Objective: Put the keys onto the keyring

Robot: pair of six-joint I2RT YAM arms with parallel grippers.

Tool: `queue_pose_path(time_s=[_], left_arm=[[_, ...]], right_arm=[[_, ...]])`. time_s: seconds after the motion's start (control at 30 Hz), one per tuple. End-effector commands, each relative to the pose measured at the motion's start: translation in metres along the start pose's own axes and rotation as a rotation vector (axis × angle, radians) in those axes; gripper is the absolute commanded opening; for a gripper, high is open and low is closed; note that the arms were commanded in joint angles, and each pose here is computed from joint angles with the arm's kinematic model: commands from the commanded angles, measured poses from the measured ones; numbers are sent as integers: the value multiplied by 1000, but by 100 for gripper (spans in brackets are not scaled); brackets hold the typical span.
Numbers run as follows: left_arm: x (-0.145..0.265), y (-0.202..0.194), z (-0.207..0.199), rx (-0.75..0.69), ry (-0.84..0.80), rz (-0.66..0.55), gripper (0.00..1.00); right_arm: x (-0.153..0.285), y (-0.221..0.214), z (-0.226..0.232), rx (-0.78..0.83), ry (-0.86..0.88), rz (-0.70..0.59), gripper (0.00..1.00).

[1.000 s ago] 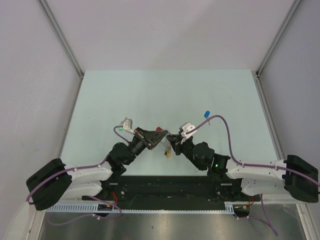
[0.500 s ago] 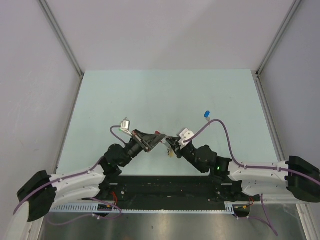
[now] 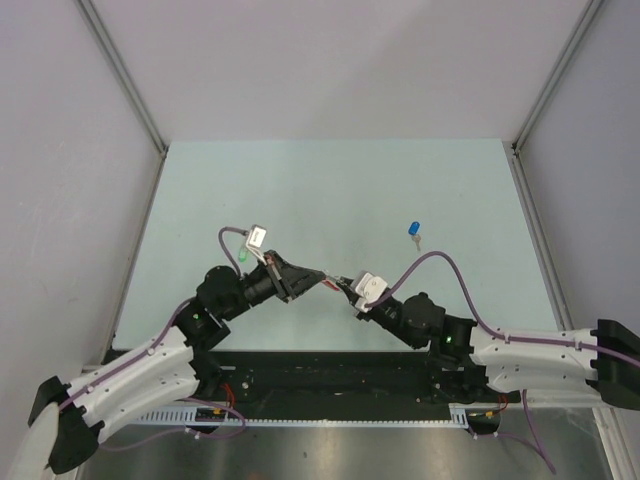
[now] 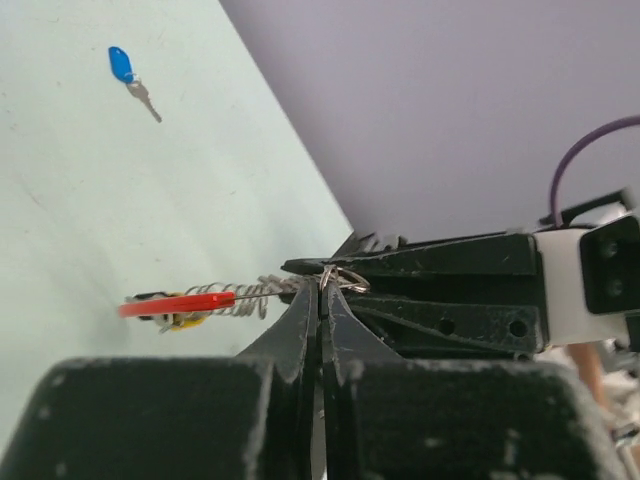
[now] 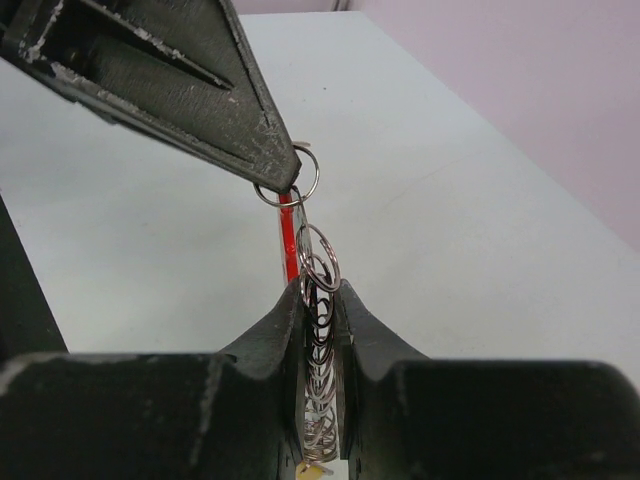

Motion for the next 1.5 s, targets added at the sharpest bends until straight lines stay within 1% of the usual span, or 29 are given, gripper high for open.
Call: queue_pose_path(time_s=[0.0, 0.07, 0.17, 0.2, 0.3, 0.33, 0.37, 0.4, 0.47, 0.5, 0.53, 0.6, 0.63, 0.7, 0.73, 0.77, 0.8, 0.83, 0.87, 0.93, 0.97, 1.03, 1.07, 1.13, 1.17, 1.23, 1.27, 1.47], left_arm=[[0, 18, 7, -200, 105, 28, 0], [-1, 21, 5, -255, 100, 32, 0], [-3, 25, 3, -335, 78, 24, 0], [-4, 26, 3, -358, 66, 19, 1], [-6, 28, 2, -434, 2, 3, 0], [-7, 25, 6, -462, -13, 19, 0], [-8, 27, 4, -481, -46, -2, 0], [-9, 25, 7, -491, -55, -1, 0], [-11, 26, 7, -528, -96, -8, 0], [-12, 24, 11, -535, -100, -5, 0], [-14, 25, 10, -559, -129, -19, 0], [-14, 22, 14, -589, -164, -11, 0], [-15, 23, 11, -607, -198, -32, 0], [-15, 20, 18, -621, -212, -31, 0], [-16, 22, 15, -633, -244, -55, 0], [-17, 21, 16, -635, -254, -53, 0], [-17, 20, 18, -631, -258, -54, 1], [-18, 21, 14, -637, -284, -73, 0], [-20, 21, 16, -632, -288, -67, 0], [-22, 22, 10, -629, -329, -82, 0], [-23, 22, 10, -624, -338, -85, 0], [-25, 22, 8, -609, -367, -99, 1], [-26, 22, 7, -605, -376, -106, 1], [-29, 22, 6, -589, -405, -109, 0], [-30, 22, 5, -584, -418, -107, 1], [-33, 21, 4, -567, -442, -104, 0], [-34, 21, 4, -564, -452, -100, 0], [-39, 20, 1, -536, -502, -91, 1]], right_arm=[[10, 2, -14, 92, -79, 19, 0], [11, 2, -13, 112, -57, 20, 0], [13, -1, -8, 119, -5, 35, 5], [14, -2, -7, 114, 17, 40, 11], [18, 0, -3, 78, 75, 41, 21], [19, 6, -5, 56, 85, 31, 23], [20, 8, -4, 26, 100, 33, 25], [24, 9, -3, 16, 134, 44, 28], [26, 19, -9, -24, 149, 32, 32], [28, 21, -8, -65, 176, 46, 33], [30, 24, -12, -94, 173, 41, 33], [30, 31, -21, -172, 167, 27, 32], [32, 34, -27, -210, 152, 12, 32], [29, 35, -43, -257, 134, -18, 32], [28, 35, -48, -303, 124, -29, 31], [27, 39, -51, -311, 171, -77, 31], [24, 35, -63, -346, 138, -78, 31], [22, 35, -66, -385, 153, -91, 31], [17, 36, -66, -405, 211, -122, 30], [11, 31, -76, -438, 224, -136, 30], [7, 31, -74, -461, 286, -161, 30], [2, 27, -78, -479, 313, -170, 30], [1, 30, -78, -482, 347, -197, 30], [-5, 24, -79, -501, 375, -195, 30], [-7, 26, -79, -495, 402, -220, 29], [-11, 22, -79, -527, 425, -218, 29], [-12, 22, -83, -527, 430, -238, 28], [-19, 17, -88, -561, 449, -263, 27]])
Point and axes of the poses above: each gripper's point midway between its finger pads, its own x axis back along the fingers, its own z axis along the line the jaws close on, y = z × x, the point moved 10 cm from there along x, back along the fingers, and after that the axes turned 12 degrees about x, right-handed, at the moved point
